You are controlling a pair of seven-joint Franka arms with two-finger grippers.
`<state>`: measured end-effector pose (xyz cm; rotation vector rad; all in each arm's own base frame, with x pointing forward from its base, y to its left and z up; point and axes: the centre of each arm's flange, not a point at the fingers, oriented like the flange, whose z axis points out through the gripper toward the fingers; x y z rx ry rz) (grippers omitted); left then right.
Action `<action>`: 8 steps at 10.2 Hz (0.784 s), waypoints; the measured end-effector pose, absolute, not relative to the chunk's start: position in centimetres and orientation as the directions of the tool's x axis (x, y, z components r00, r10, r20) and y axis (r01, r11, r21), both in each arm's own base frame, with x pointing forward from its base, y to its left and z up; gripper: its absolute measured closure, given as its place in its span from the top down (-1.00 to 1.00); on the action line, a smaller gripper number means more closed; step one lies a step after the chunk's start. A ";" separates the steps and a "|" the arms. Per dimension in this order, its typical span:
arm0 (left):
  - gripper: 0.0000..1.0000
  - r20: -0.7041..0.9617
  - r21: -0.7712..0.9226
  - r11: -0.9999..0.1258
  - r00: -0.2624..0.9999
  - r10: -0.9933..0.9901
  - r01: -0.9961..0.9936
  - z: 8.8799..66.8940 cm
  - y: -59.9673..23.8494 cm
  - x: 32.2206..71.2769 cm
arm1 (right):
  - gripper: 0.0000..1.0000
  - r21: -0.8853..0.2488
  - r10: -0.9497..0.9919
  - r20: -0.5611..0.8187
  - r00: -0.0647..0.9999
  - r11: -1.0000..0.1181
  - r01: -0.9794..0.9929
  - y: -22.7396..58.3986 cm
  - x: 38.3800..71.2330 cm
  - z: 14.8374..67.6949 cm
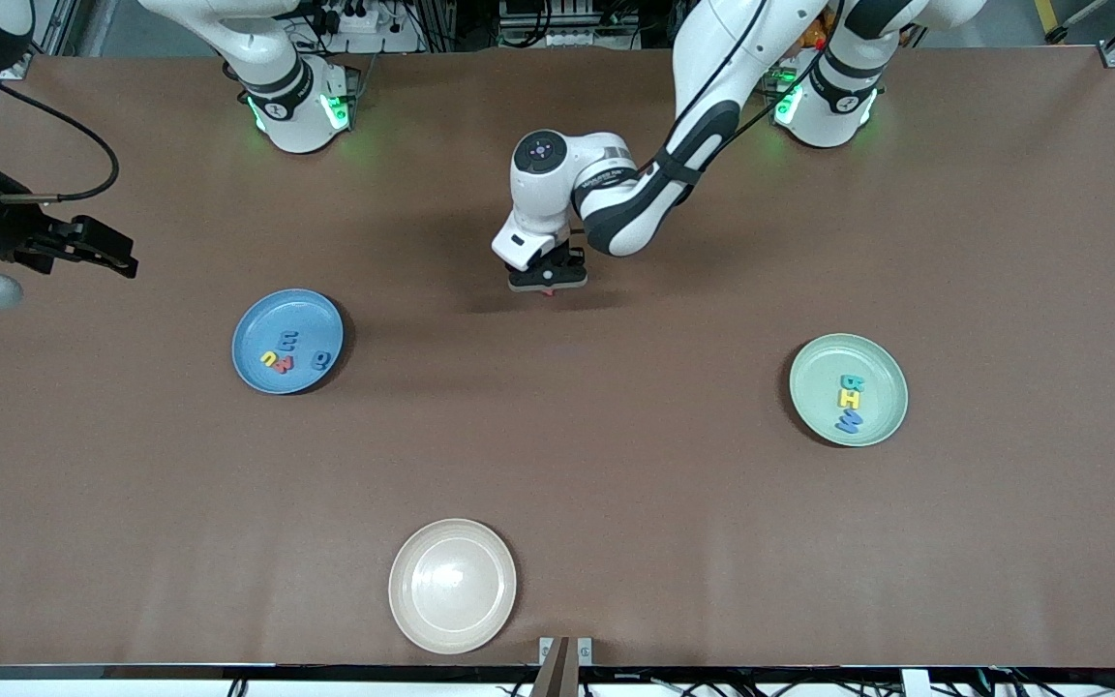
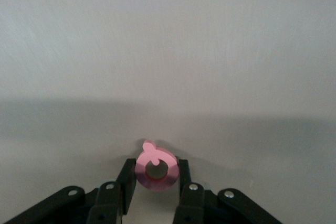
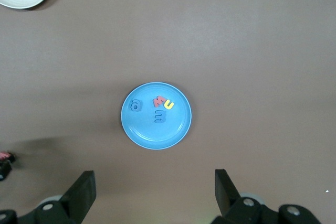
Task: Sort upper and lower case letters into plates
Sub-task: 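Carry the pink Q to the green plate with the left gripper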
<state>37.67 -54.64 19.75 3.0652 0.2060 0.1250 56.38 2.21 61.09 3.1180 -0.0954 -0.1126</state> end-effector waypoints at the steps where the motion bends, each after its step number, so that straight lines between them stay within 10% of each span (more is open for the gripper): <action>1: -0.27 0.104 0.099 -0.979 0.977 0.188 0.178 22.1 -53.1 40.8 | 1.00 0.022 -0.067 -0.063 0.996 -0.998 -0.066 1.9 56.5 61.1; 8: -0.27 0.130 0.059 -0.976 0.968 0.216 0.210 31.2 -28.5 60.3 | 1.00 0.014 -0.064 0.004 0.998 -0.998 -0.064 2.1 57.3 61.4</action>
